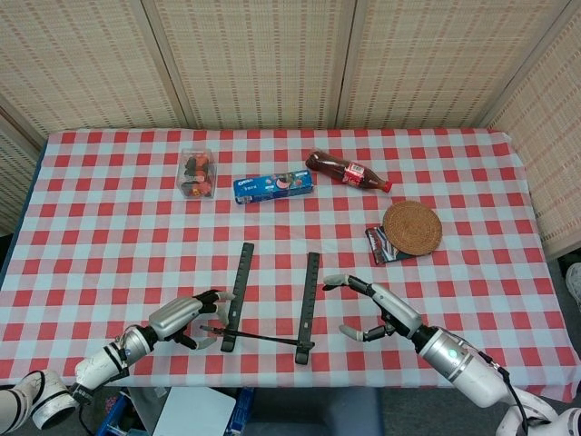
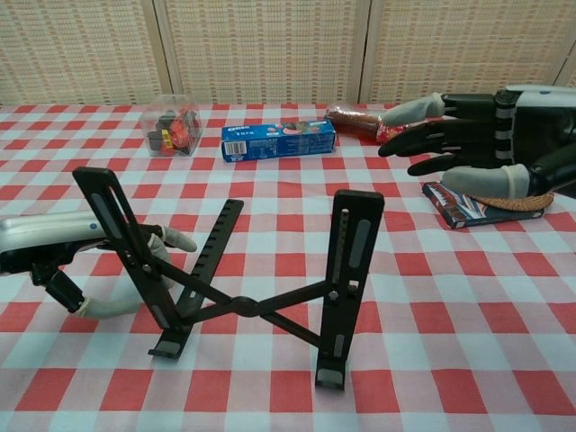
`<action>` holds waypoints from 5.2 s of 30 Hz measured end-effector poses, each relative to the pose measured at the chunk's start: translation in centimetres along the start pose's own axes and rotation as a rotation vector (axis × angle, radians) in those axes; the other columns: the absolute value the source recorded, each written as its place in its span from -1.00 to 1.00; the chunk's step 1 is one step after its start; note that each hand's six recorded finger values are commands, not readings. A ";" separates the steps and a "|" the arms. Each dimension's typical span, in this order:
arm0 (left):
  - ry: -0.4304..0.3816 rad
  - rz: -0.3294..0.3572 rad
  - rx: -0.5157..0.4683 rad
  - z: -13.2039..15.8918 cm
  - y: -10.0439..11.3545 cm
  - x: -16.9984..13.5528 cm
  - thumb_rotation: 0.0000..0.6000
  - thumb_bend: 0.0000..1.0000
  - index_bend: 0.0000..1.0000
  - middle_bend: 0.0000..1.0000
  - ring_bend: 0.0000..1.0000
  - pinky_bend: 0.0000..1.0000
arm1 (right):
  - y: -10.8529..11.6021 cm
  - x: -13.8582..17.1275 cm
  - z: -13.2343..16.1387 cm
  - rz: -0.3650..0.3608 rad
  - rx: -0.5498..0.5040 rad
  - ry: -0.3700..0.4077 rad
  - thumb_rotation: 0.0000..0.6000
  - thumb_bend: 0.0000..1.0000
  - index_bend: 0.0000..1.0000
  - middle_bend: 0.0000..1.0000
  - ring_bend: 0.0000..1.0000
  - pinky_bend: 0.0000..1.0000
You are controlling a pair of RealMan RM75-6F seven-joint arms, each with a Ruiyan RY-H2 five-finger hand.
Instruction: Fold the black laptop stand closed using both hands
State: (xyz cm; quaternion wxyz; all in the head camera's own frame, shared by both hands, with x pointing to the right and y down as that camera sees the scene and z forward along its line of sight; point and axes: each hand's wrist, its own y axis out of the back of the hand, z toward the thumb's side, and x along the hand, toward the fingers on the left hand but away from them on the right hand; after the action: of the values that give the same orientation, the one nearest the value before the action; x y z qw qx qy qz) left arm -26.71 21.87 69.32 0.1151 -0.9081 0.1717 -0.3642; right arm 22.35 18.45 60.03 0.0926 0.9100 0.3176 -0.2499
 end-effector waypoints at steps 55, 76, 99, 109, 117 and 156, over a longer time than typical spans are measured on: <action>0.029 0.003 -0.007 0.5 -1.1 -1.9 1.00 -0.14 -0.16 -0.76 -0.85 -0.55 | -2.4 -0.5 -2.5 0.098 0.305 -0.192 1.00 -0.50 -0.52 -0.59 -0.84 -0.84; 0.031 0.029 -0.024 0.6 -1.0 -2.2 1.00 -0.14 -0.26 -0.76 -0.85 -0.56 | -8.8 -5.3 -3.2 0.104 0.450 -0.223 1.00 -0.83 -0.04 -0.40 -0.83 -0.84; 0.025 0.035 -0.025 0.5 -0.7 -2.5 1.00 -0.14 -0.26 -0.76 -0.85 -0.56 | -10.0 -6.2 -3.5 0.096 0.455 -0.249 1.00 -0.58 0.09 -0.36 -0.82 -0.84; 0.028 0.034 -0.027 0.3 -0.8 -2.6 1.00 -0.14 -0.26 -0.76 -0.85 -0.56 | -10.5 -6.2 -3.7 0.115 0.456 -0.254 1.00 -0.49 0.10 -0.36 -0.82 -0.84; 0.025 0.036 -0.031 0.4 -0.8 -2.5 1.00 -0.14 -0.26 -0.76 -0.85 -0.56 | -10.9 -6.1 -3.7 0.120 0.454 -0.248 1.00 -0.32 0.15 -0.35 -0.80 -0.84; 0.051 0.126 0.069 0.0 3.8 -5.3 1.00 -0.14 -0.94 -1.00 -1.00 -0.64 | -3.2 -7.8 -0.2 -0.345 0.361 -0.097 1.00 -0.85 -1.00 -1.00 -1.00 -1.00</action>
State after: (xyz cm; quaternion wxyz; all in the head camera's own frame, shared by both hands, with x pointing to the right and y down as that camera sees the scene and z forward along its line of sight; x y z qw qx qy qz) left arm -31.15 20.50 64.71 0.1643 -0.8814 0.2187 -0.3850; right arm 15.21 16.84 64.16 -0.1002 0.8311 0.4137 -0.3579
